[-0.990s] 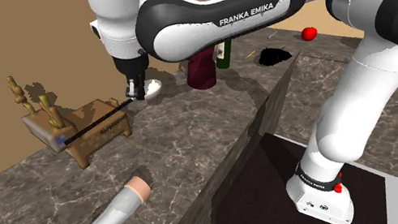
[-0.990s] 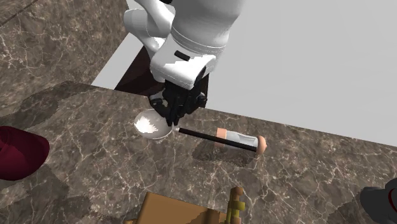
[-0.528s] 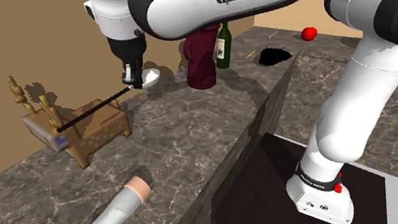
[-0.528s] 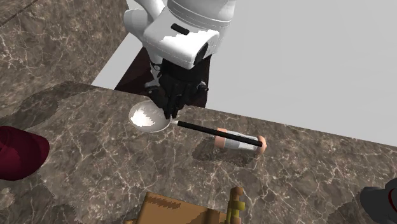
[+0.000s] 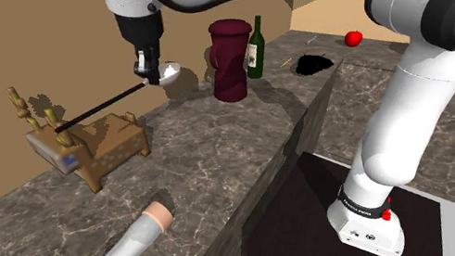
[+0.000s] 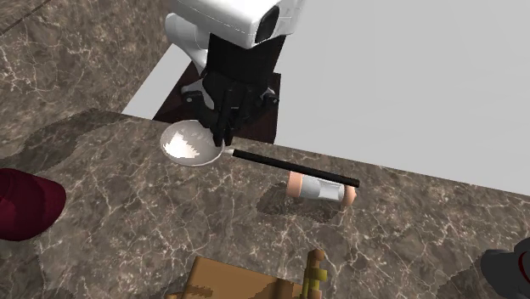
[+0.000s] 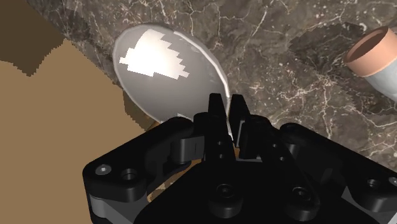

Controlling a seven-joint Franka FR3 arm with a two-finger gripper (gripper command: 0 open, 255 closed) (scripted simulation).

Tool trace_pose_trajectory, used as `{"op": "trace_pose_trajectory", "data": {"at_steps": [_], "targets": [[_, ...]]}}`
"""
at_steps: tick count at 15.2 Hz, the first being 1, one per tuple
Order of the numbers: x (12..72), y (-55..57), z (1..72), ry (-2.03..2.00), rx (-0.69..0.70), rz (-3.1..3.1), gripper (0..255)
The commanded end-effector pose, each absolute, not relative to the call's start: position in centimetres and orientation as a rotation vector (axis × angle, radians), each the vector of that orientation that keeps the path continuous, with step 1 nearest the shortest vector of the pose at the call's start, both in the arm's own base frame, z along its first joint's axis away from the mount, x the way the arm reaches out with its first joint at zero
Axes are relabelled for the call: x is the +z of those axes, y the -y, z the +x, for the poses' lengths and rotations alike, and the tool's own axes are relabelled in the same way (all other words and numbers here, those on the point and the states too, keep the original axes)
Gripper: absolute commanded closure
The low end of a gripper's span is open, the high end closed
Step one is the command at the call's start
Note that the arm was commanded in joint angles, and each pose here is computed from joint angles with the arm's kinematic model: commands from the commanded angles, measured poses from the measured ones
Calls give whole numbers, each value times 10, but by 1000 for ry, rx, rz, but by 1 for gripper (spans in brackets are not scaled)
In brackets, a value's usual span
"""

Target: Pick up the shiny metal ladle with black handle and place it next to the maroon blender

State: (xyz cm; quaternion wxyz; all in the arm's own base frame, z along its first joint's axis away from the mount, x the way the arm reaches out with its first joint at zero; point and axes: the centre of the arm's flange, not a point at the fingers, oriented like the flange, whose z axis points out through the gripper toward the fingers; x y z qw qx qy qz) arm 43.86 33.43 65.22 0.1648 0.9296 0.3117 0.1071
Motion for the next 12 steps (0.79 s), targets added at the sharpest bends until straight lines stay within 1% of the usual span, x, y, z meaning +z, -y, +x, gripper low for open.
{"op": "trace_pose_trajectory", "data": {"at_steps": [1, 12], "targets": [[663, -335, 439, -888, 305, 2649, 255], [721, -335, 439, -888, 305, 2649, 255]]}}
